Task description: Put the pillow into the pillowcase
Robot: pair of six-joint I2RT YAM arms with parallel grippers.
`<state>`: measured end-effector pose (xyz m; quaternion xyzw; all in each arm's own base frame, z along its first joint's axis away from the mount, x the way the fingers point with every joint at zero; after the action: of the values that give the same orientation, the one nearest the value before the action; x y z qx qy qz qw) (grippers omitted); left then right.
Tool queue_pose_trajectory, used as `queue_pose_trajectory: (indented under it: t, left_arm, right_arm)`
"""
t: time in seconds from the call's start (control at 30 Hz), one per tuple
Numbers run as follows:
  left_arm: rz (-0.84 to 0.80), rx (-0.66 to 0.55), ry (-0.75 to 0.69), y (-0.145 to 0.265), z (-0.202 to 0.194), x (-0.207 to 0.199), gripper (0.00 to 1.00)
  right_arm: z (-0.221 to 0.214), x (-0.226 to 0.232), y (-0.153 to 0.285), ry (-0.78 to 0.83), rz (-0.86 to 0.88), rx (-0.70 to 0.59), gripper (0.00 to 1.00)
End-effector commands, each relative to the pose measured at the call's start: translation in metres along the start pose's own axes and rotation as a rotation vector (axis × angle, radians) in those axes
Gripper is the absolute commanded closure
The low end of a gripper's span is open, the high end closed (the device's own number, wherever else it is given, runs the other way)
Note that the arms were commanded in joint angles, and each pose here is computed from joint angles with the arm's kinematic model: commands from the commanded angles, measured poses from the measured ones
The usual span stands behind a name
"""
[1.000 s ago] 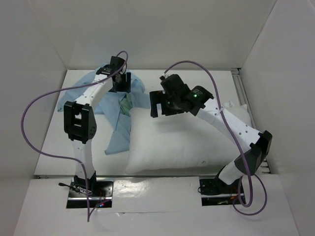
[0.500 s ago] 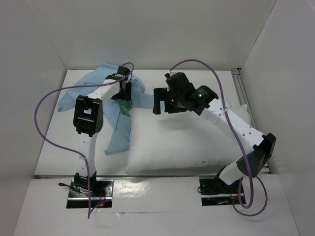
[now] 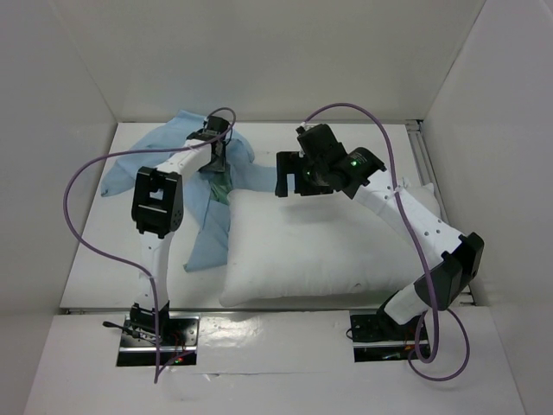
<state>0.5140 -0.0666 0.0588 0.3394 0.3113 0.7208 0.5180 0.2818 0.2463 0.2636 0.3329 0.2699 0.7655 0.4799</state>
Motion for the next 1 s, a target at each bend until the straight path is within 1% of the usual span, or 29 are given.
queue_pose_trajectory:
  t: [0.0, 0.1, 0.23, 0.3, 0.37, 0.4, 0.43, 0.47, 0.5, 0.53, 0.6, 0.63, 0.7, 0.73, 0.8, 0.87, 0.9, 0.97]
  left_arm:
    - [-0.017, -0.049, 0.025, -0.004, 0.02, -0.009, 0.36]
    - [-0.067, -0.034, 0.015, -0.003, 0.017, -0.017, 0.3]
    - [-0.13, -0.015, 0.013, -0.001, 0.014, -0.026, 0.27]
    - [-0.13, -0.015, 0.013, -0.001, 0.014, -0.026, 0.27]
    - [-0.09, -0.011, 0.008, -0.012, 0.011, -0.023, 0.28]
    - [-0.079, -0.027, 0.013, -0.01, 0.017, -0.022, 0.31]
    - [-0.053, -0.024, 0.009, -0.015, 0.014, -0.019, 0.31]
    - [-0.043, -0.038, 0.014, -0.013, 0.019, -0.018, 0.34]
    - [-0.02, -0.023, 0.006, -0.022, 0.012, -0.017, 0.37]
    - [0.014, -0.045, 0.011, -0.021, 0.018, -0.011, 0.39]
    - [0.069, -0.045, 0.034, -0.024, 0.017, -0.005, 0.43]
    - [0.09, -0.055, 0.05, -0.022, 0.02, -0.002, 0.47]
    - [0.117, -0.066, 0.063, -0.018, 0.022, 0.003, 0.47]
    - [0.118, -0.064, 0.062, -0.016, 0.021, 0.005, 0.48]
    - [0.129, -0.096, 0.076, -0.004, 0.032, 0.01, 0.52]
    - [0.126, -0.107, 0.081, 0.004, 0.035, 0.012, 0.6]
    - [0.127, -0.13, 0.093, 0.014, 0.043, 0.015, 0.67]
    - [0.138, -0.145, 0.099, 0.022, 0.047, 0.02, 0.79]
  right_arm:
    - [0.001, 0.002, 0.002, 0.017, 0.016, 0.0, 0.02]
    - [0.002, 0.005, 0.002, 0.016, 0.036, 0.0, 0.02]
    - [0.004, 0.006, 0.002, 0.016, 0.04, -0.009, 0.02]
    - [0.004, 0.006, 0.002, 0.016, 0.04, -0.009, 0.02]
    - [0.004, 0.006, 0.002, 0.016, 0.04, -0.009, 0.02]
    - [0.003, 0.006, -0.001, 0.016, 0.036, 0.0, 0.02]
    - [0.003, 0.006, -0.001, 0.016, 0.036, 0.0, 0.02]
    - [0.003, 0.006, -0.001, 0.016, 0.036, 0.0, 0.02]
    - [0.003, 0.006, -0.001, 0.016, 0.036, 0.0, 0.02]
    - [0.0, 0.005, -0.003, 0.017, 0.032, 0.008, 0.02]
    - [0.0, 0.005, -0.003, 0.017, 0.032, 0.008, 0.02]
    - [0.001, 0.005, 0.0, 0.016, 0.036, 0.0, 0.02]
    - [-0.002, 0.004, -0.002, 0.017, 0.032, 0.009, 0.02]
    - [-0.003, 0.005, -0.002, 0.017, 0.04, 0.013, 0.02]
    - [-0.003, 0.005, -0.002, 0.008, 0.04, 0.013, 0.02]
    - [-0.003, 0.005, -0.002, 0.007, 0.04, 0.013, 0.02]
    - [-0.003, 0.005, -0.002, 0.007, 0.04, 0.013, 0.02]
    - [-0.003, 0.005, -0.002, 0.007, 0.04, 0.013, 0.02]
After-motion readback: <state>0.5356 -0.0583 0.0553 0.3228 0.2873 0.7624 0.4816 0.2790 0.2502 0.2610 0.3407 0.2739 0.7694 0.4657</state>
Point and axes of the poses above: each gripper's point midway between its finger pads, its own y axis back along the fingers, its own x axis along the line the jaws close on, z = x × y, the point moved 2 cm from there along y, back along the fingers, and after that the axes turned 5 degrees about y, right-handed, at the moved point
